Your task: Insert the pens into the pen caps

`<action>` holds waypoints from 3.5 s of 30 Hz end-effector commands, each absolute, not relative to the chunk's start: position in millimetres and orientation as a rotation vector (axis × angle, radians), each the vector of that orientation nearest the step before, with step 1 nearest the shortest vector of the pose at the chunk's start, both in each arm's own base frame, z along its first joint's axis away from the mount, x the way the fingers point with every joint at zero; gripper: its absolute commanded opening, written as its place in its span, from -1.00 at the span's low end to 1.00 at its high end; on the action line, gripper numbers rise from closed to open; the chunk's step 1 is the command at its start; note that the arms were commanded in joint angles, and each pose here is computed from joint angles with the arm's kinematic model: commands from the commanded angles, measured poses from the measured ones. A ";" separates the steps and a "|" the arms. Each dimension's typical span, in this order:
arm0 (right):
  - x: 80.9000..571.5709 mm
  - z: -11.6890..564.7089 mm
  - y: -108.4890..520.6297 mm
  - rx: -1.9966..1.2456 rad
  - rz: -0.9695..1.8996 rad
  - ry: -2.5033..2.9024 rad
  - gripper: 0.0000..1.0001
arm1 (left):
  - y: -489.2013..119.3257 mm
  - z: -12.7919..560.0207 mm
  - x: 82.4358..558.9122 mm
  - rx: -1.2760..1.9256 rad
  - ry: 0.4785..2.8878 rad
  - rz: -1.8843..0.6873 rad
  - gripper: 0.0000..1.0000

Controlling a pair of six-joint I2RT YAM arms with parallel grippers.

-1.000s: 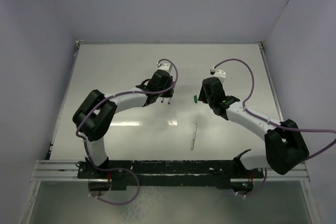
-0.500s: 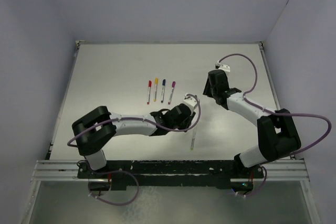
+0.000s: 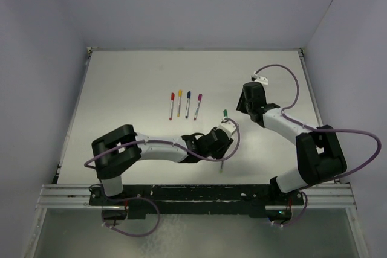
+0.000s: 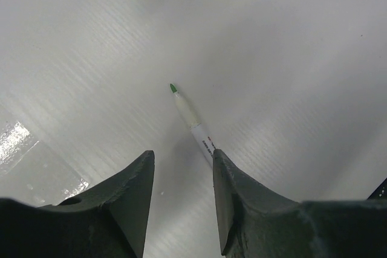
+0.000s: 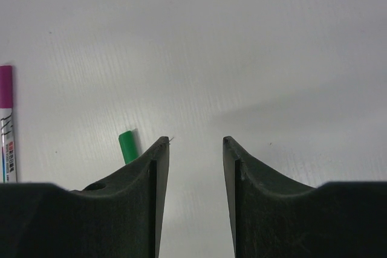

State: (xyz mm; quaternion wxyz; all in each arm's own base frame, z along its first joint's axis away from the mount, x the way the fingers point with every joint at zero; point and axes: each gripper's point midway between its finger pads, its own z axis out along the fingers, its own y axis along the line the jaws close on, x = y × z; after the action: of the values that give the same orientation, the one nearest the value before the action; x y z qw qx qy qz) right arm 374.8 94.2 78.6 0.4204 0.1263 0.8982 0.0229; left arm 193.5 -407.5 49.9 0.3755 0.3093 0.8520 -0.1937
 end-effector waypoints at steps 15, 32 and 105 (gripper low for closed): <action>374.1 83.2 94.4 0.359 0.135 2.197 -0.17 | -422.3 27.2 180.0 0.867 2.222 -0.389 -0.03; 372.1 96.2 113.0 0.325 0.272 2.186 -0.18 | -341.2 -25.1 151.2 0.853 2.468 -0.130 -1.00; 388.7 27.2 157.4 0.121 0.024 2.421 -0.27 | -334.0 94.2 194.8 0.545 2.160 -0.701 -1.00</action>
State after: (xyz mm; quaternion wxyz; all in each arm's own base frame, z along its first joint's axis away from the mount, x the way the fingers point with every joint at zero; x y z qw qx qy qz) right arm 381.5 157.2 20.4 0.3409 0.0353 0.9392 0.0199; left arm 187.8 -325.9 82.8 0.3778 0.2293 0.8598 -0.2556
